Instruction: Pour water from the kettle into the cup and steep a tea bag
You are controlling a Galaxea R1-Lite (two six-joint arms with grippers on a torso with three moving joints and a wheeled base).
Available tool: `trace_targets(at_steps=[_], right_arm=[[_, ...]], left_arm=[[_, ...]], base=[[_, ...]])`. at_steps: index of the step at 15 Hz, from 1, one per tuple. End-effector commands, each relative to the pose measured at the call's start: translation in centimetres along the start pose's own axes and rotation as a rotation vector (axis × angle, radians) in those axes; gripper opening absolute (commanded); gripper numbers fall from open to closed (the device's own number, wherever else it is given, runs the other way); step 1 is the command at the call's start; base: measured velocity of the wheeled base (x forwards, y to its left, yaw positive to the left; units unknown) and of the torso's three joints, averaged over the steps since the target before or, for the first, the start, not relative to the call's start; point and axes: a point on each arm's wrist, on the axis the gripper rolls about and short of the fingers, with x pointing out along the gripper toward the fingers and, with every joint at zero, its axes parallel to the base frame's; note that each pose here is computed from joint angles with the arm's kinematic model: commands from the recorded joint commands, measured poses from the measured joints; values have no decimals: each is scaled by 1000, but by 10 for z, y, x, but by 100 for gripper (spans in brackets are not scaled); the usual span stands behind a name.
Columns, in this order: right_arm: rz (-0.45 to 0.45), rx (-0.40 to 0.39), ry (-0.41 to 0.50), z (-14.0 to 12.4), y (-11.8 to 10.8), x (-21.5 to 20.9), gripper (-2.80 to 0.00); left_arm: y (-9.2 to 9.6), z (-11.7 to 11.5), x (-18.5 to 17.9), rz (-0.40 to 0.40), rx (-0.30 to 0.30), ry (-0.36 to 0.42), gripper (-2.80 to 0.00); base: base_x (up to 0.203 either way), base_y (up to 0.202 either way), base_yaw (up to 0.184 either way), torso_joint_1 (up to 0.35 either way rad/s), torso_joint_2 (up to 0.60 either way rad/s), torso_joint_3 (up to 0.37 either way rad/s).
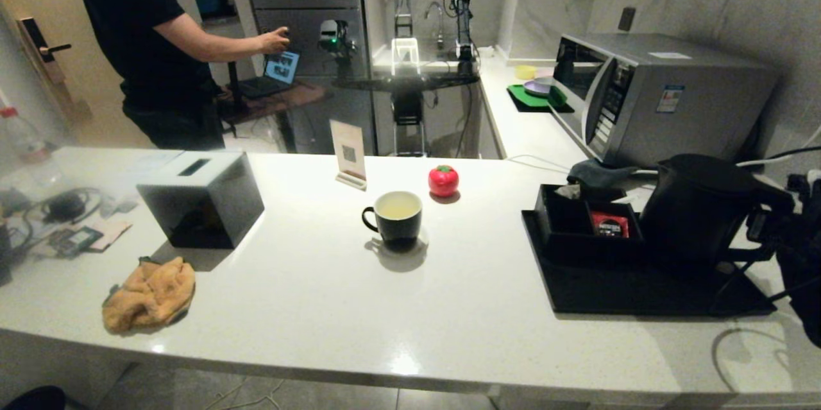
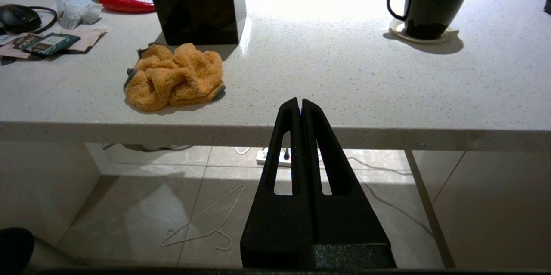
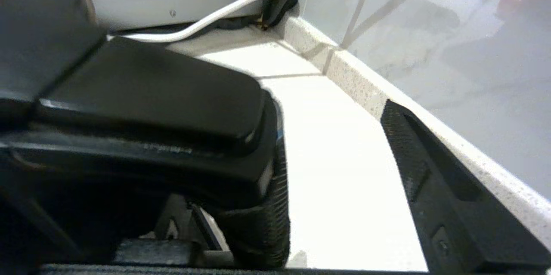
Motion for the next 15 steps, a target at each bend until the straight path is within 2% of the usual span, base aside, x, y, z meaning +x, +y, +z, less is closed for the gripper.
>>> trace_targets(at_steps=[1, 5, 15], right_arm=[[-3, 6, -18, 5, -3, -6, 0], [7, -23, 61, -4, -12, -34, 0], [9, -28, 76, 11, -31, -81, 0]], left_arm=[[0, 0, 0, -1, 0, 1, -280], [0, 0, 0, 0, 0, 2, -280], [0, 0, 0, 0, 0, 2, -280]], base=[[0, 0, 0, 0, 0, 0], [0, 0, 0, 0, 0, 0], [0, 0, 0, 0, 0, 0]])
